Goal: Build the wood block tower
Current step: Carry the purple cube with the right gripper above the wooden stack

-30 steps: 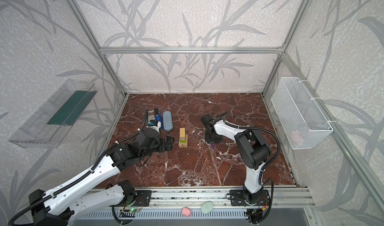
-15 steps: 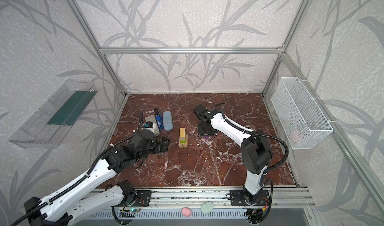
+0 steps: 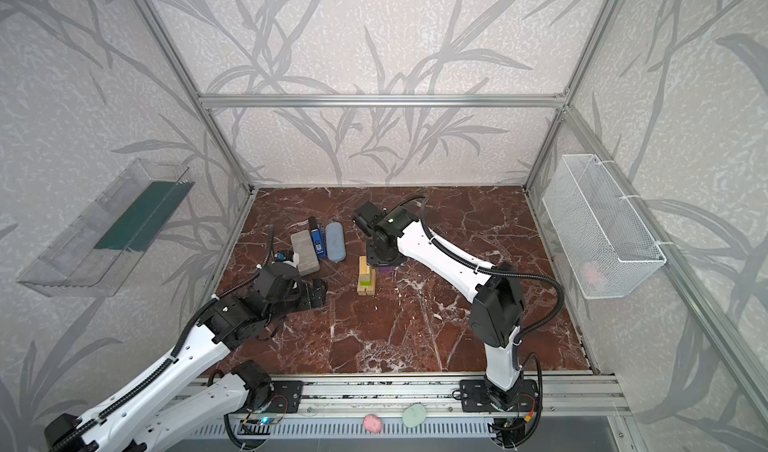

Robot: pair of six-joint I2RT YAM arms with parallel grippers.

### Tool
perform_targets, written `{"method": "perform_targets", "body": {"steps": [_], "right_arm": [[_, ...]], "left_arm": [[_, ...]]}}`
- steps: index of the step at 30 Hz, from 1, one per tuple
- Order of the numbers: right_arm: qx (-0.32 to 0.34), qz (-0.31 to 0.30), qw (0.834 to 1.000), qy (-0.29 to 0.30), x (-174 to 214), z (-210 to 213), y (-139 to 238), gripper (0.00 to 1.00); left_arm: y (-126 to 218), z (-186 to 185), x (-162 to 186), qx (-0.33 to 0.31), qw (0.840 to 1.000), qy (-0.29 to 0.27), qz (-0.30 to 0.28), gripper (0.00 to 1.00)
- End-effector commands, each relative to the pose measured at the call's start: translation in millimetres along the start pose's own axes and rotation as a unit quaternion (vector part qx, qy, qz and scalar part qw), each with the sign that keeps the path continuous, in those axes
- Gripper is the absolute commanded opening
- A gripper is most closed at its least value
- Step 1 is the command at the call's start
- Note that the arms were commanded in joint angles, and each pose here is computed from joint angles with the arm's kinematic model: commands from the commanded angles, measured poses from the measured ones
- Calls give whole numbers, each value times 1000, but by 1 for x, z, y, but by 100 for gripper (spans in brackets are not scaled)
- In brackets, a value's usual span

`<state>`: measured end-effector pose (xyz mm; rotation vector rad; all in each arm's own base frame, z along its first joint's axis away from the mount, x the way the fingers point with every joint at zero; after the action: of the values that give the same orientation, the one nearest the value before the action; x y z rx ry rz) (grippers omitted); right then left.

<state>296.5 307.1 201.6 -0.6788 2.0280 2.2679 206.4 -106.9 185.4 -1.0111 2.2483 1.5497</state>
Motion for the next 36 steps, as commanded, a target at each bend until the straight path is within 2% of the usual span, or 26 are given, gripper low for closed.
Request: {"method": "perform_targets", "body": {"steps": [1, 12, 23, 36], "right_arm": [[15, 12, 1000, -1, 3, 10, -2, 22], [32, 7, 999, 17, -6, 42, -11, 22], [59, 11, 998, 21, -13, 45, -22, 21], [63, 21, 997, 26, -13, 48, -34, 22]], "left_arm": [[2, 5, 3, -3, 1000, 4, 3, 99], [8, 13, 3, -4, 1000, 16, -8, 99], [11, 14, 2, -4, 1000, 17, -9, 100], [12, 11, 0, 0, 1000, 18, -11, 100]]}}
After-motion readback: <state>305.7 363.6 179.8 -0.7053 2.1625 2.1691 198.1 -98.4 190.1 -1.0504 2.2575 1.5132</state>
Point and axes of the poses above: each gripper's point midway between its finger pads, its own y axis back along the fingers, its own z axis along the line the jaws close on, x = y × z, the point moved 3 cm from there along y, back along the fingers, and after that the axes turned 12 degrees about y, right-handed, at the moved point
